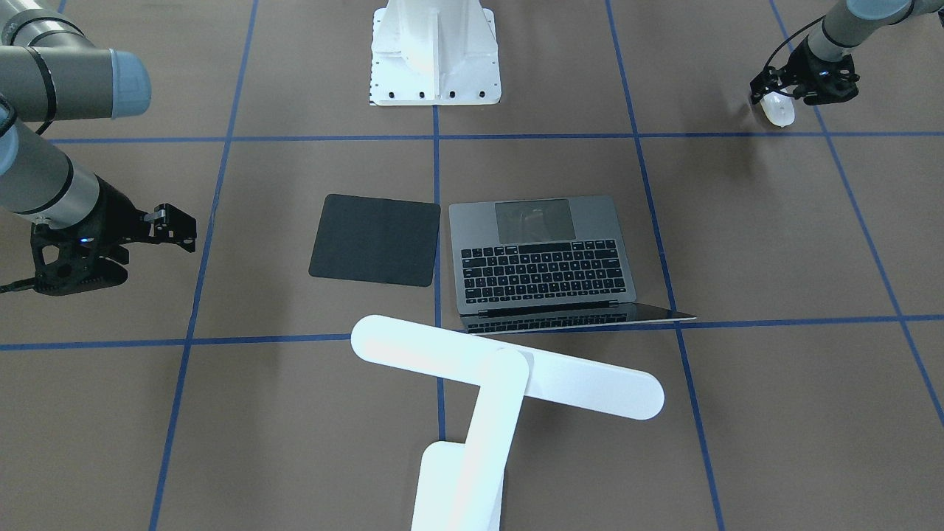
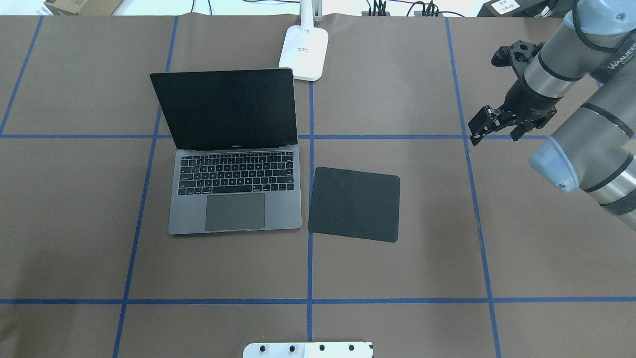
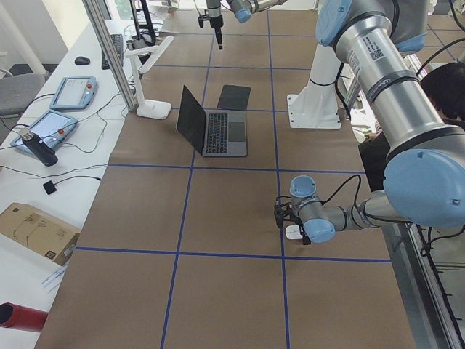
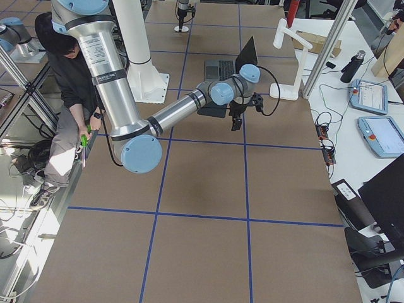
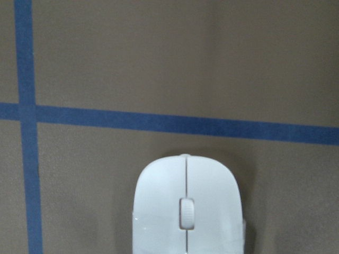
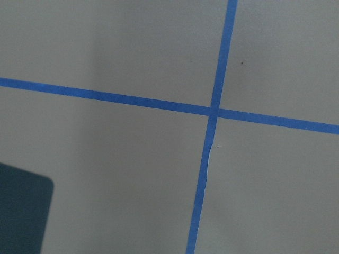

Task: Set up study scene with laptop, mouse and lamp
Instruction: 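Hold the white mouse in the left gripper and bring it toward the table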

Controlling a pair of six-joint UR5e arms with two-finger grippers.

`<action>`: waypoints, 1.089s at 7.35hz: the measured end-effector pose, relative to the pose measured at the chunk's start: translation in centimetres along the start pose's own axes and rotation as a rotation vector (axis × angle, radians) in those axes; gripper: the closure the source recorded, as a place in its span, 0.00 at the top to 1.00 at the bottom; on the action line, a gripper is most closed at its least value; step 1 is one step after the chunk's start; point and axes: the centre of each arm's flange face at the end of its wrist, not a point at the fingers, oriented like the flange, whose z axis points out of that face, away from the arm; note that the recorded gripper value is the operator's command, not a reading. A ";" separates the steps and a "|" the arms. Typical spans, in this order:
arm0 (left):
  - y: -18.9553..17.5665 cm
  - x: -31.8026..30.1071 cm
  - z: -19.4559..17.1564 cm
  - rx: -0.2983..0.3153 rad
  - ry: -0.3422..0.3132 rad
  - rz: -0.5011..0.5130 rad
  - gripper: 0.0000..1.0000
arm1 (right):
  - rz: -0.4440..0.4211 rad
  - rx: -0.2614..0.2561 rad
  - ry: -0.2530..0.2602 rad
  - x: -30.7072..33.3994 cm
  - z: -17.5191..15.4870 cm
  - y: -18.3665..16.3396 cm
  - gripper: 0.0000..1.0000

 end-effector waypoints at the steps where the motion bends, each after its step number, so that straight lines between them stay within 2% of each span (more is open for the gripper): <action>1: 0.0 -0.1 0.0 0.000 -0.001 -0.001 0.52 | -0.001 0.001 0.000 0.0 0.0 0.0 1.00; 2: 0.0 -0.1 0.1 -0.003 -0.001 -0.002 0.38 | -0.002 0.002 -0.001 -0.1 -0.1 0.1 1.00; 3: 0.2 0.0 0.0 -0.014 0.008 0.001 0.30 | -0.003 0.003 -0.002 -0.1 -0.2 0.1 1.00; 6: 0.8 0.8 -1.2 -0.043 0.079 0.019 0.29 | -0.003 0.005 -0.003 -0.2 -0.3 0.2 1.00; 8: 1.0 4.2 -3.1 -0.047 0.150 0.020 0.29 | -0.003 0.007 -0.006 -0.2 -0.5 0.2 1.00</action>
